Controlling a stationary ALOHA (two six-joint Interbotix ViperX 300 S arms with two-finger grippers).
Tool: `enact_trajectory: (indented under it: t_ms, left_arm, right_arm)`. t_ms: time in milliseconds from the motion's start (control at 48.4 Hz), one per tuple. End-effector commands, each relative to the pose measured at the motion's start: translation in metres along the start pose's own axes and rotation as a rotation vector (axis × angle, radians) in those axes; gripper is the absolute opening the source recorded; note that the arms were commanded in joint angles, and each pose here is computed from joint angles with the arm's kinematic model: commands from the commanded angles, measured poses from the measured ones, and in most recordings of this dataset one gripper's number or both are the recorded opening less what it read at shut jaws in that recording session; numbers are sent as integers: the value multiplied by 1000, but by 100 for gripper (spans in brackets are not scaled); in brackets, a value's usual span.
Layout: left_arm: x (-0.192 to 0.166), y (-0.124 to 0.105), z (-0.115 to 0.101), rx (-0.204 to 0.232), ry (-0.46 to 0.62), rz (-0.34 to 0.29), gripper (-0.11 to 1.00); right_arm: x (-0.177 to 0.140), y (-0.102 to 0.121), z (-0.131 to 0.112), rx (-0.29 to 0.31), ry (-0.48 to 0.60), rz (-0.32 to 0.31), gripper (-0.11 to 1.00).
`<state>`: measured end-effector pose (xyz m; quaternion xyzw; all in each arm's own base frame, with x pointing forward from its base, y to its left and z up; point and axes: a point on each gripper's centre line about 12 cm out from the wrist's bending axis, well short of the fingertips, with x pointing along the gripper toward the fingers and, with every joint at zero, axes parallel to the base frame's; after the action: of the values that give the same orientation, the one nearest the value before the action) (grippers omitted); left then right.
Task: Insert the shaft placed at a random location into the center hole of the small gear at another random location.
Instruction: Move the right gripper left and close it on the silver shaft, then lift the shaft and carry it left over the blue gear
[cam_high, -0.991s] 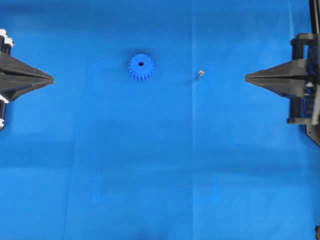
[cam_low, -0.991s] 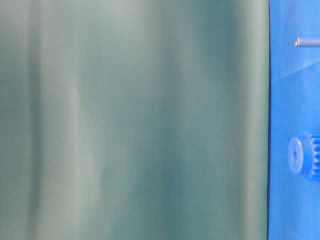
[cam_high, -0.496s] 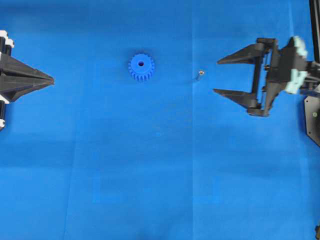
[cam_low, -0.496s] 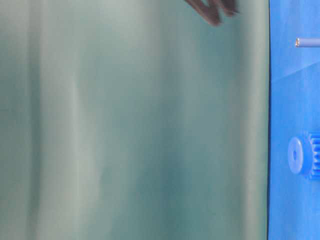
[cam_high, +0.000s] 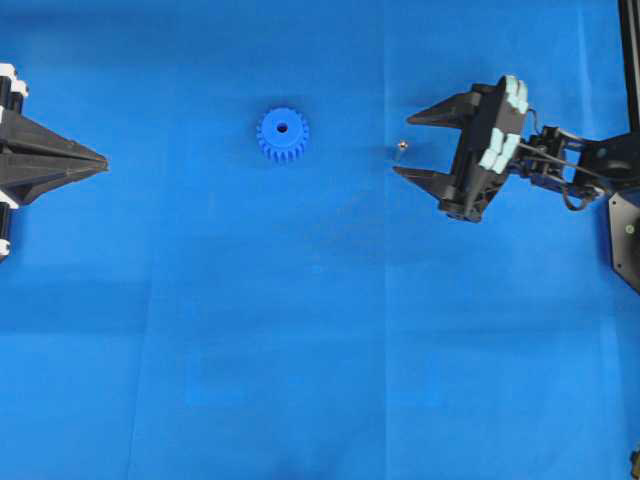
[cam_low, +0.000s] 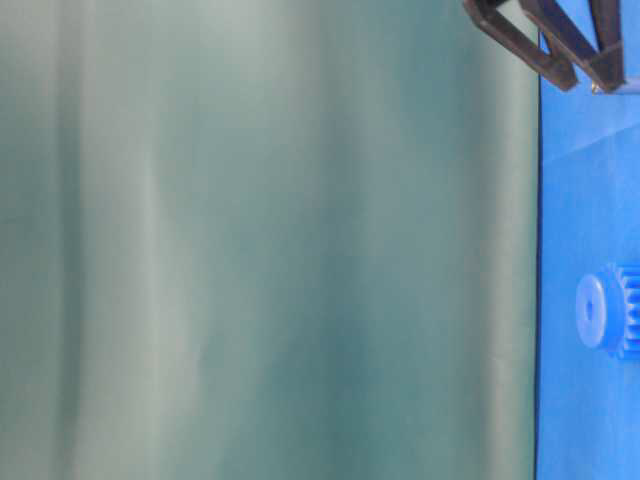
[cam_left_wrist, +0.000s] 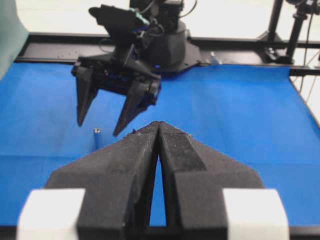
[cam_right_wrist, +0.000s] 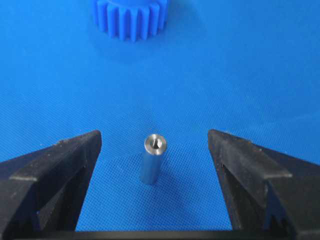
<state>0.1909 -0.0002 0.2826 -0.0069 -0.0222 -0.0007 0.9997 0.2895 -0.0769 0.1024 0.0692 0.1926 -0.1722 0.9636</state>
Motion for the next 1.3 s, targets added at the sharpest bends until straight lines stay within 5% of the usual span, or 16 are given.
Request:
enact_trajectory:
  t_ms: [0,248,537,785,1280]
  left_arm:
    - [1,0,4,-2,-14,-1,0]
    - [1,0,3,0,-11,-2,0]
    - [1,0,3,-1,-11,0,0]
    - [1,0,3,0,-9,1,0]
    - [1,0,2,-3,-8,2,0]
  right_arm:
    - [5,0,7,7,-29,-3,78]
    - [7,-1,7,13,-26,-12,66]
    - [6,0,4,4,-5,-5,4]
    - [7,1,8,7,-15,0,3]
    - [-14,12,73,32,-56,45,3]
